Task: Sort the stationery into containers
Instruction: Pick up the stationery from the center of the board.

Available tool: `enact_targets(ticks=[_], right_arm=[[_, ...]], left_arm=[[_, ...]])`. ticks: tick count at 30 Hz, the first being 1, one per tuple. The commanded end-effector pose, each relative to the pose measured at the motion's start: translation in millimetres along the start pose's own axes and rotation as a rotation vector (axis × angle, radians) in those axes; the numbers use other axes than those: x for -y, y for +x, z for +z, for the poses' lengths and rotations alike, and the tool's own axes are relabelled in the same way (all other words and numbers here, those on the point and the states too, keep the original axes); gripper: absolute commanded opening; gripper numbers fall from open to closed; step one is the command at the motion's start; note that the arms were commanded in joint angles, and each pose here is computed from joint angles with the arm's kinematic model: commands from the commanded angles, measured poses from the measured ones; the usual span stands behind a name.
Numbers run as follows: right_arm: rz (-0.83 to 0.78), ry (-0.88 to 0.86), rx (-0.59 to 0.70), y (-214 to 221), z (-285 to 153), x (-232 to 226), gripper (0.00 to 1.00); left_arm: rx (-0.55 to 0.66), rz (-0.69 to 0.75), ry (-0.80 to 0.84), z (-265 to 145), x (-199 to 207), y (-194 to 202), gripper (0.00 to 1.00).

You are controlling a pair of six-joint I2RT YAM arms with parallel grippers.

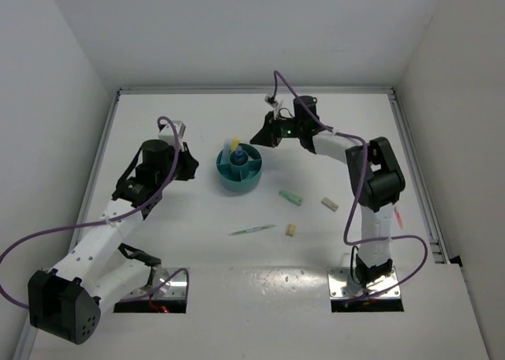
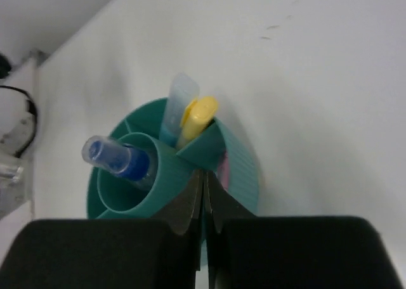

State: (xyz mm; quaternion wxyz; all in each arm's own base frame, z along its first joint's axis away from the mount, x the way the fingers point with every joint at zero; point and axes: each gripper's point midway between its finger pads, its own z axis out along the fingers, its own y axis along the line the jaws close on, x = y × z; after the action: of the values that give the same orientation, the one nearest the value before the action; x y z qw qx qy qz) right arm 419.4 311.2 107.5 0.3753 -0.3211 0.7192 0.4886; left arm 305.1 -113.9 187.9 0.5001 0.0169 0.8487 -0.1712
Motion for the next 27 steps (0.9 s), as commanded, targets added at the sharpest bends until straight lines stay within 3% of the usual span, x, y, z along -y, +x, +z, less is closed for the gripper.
enact_targets(ticks=[1, 2, 3, 4, 5, 6, 7, 8, 9, 10, 13, 18, 22, 27], right_arm=[[-0.201, 0.215, -0.061, -57.2, -32.1, 3.8, 0.0], [-0.207, 0.346, -0.068, -68.3, -46.6, 21.9, 0.0], [-0.175, 0.405, -0.094, -63.3, -58.6, 30.3, 0.16], [-0.148, 0.458, -0.166, -50.4, -70.3, 32.6, 0.74], [-0.168, 0.448, -0.22, -44.0, -78.7, 32.1, 0.82], [-0.175, 0.461, -0.343, -20.5, -89.0, 36.7, 0.83], [-0.164, 0.464, -0.406, -6.8, -94.9, 37.2, 0.74], [-0.175, 0.467, -0.447, 0.7, -100.3, 37.5, 0.57], [-0.187, 0.498, -0.501, 12.2, -109.2, 42.6, 0.32], [-0.18, 0.497, -0.534, 25.1, -117.8, 35.3, 0.06], [-0.245, 0.484, -0.624, 57.0, -132.2, 20.7, 0.11], [-0.213, 0.36, -0.805, 117.8, -135.7, -4.8, 0.38], [-0.25, 0.342, -0.842, 146.1, -132.5, -16.5, 0.53], [-0.251, 0.373, -0.881, 161.3, -131.8, -19.6, 0.58]], left_arm=[[0.011, 0.011, 0.042, 4.1, 5.2, -2.8, 0.09], [0.007, 0.002, 0.055, 3.9, 7.9, -2.1, 0.09], [-0.002, 0.001, 0.053, 5.7, 7.2, 0.0, 0.09], [-0.015, 0.0, 0.058, 7.7, 7.8, 3.0, 0.09], [-0.004, 0.001, 0.061, 7.0, 9.3, -1.9, 0.13], [-0.015, 0.0, 0.059, 9.1, 8.5, 0.6, 0.31], [-0.015, 0.0, 0.059, 9.2, 8.4, 0.6, 0.45], [-0.006, 0.001, 0.061, 8.5, 9.7, -3.5, 0.58], [-0.006, 0.001, 0.061, 8.5, 9.7, -3.6, 0.72], [-0.015, 0.0, 0.059, 8.2, 9.1, -1.4, 0.75], [-0.015, -0.009, 0.058, 8.2, 9.5, -1.4, 0.77], [-0.03, -0.011, 0.044, 9.8, 6.6, 2.5, 0.77], [-0.03, -0.011, 0.044, 9.8, 6.6, 2.5, 0.77], [-0.039, -0.011, 0.042, 9.4, 6.0, 4.7, 0.77]])
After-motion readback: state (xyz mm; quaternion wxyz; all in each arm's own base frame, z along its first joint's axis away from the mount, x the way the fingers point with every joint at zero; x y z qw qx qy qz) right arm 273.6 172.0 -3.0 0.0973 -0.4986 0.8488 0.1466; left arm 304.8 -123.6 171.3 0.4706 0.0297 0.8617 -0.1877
